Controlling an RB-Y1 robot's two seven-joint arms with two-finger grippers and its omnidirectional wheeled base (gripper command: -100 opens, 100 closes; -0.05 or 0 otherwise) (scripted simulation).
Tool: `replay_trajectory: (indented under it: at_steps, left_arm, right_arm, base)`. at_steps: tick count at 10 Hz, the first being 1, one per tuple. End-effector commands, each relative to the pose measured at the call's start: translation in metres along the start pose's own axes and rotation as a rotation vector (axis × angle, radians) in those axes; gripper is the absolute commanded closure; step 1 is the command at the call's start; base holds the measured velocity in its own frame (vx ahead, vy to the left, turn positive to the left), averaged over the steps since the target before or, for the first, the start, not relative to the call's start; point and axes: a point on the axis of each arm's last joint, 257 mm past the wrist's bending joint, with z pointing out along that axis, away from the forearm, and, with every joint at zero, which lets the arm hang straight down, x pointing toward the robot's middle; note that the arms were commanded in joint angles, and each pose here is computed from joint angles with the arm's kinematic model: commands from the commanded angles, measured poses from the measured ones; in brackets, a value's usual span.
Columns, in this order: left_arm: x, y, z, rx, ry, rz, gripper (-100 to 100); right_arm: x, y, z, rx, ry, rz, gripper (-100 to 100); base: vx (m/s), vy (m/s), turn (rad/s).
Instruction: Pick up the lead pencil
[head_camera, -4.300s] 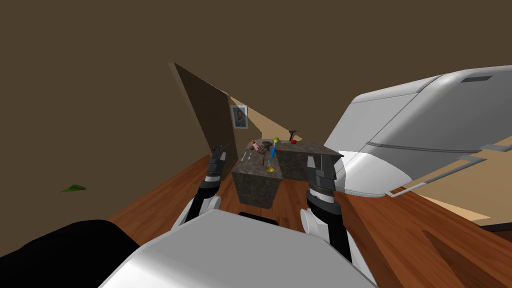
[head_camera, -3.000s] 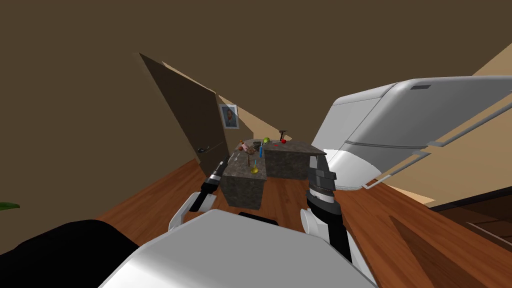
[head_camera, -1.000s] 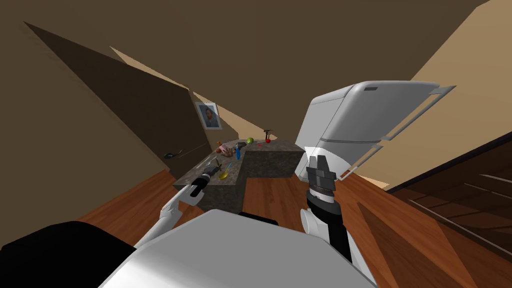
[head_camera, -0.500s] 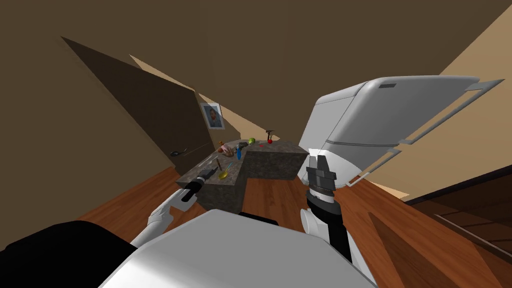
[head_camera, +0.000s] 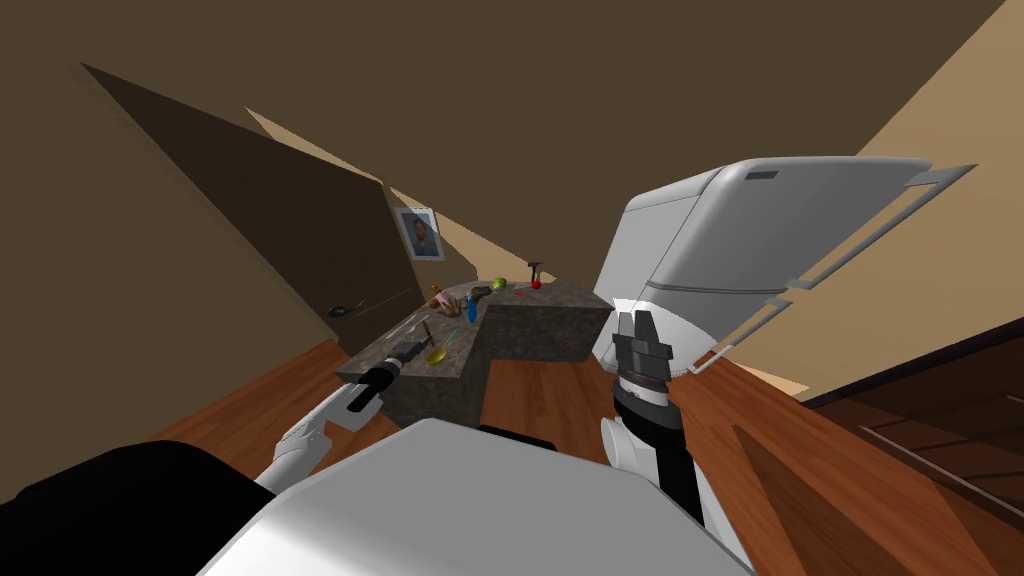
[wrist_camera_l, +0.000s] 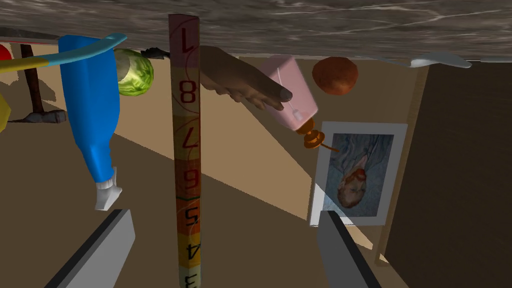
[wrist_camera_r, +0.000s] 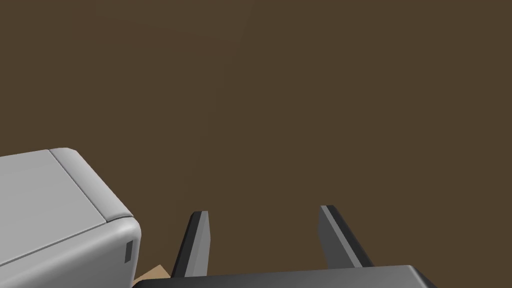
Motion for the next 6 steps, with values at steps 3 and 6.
replay_trajectory:
  at_steps: [3,6]
  left_arm:
    - [0.009,0.043,-0.021,-0.009,0.020,0.001,-100]
    - [0.009,0.059,-0.034,0.008,0.015,0.000,-100]
  right_arm:
    - [0.000,0.000,0.000,0.000,0.000,0.000,0]
    - [0.000,0.000,0.000,0.000,0.000,0.000,0]
  base:
    - [0.182,-0.083,0.029]
    - [0.077,-0.069,0.031]
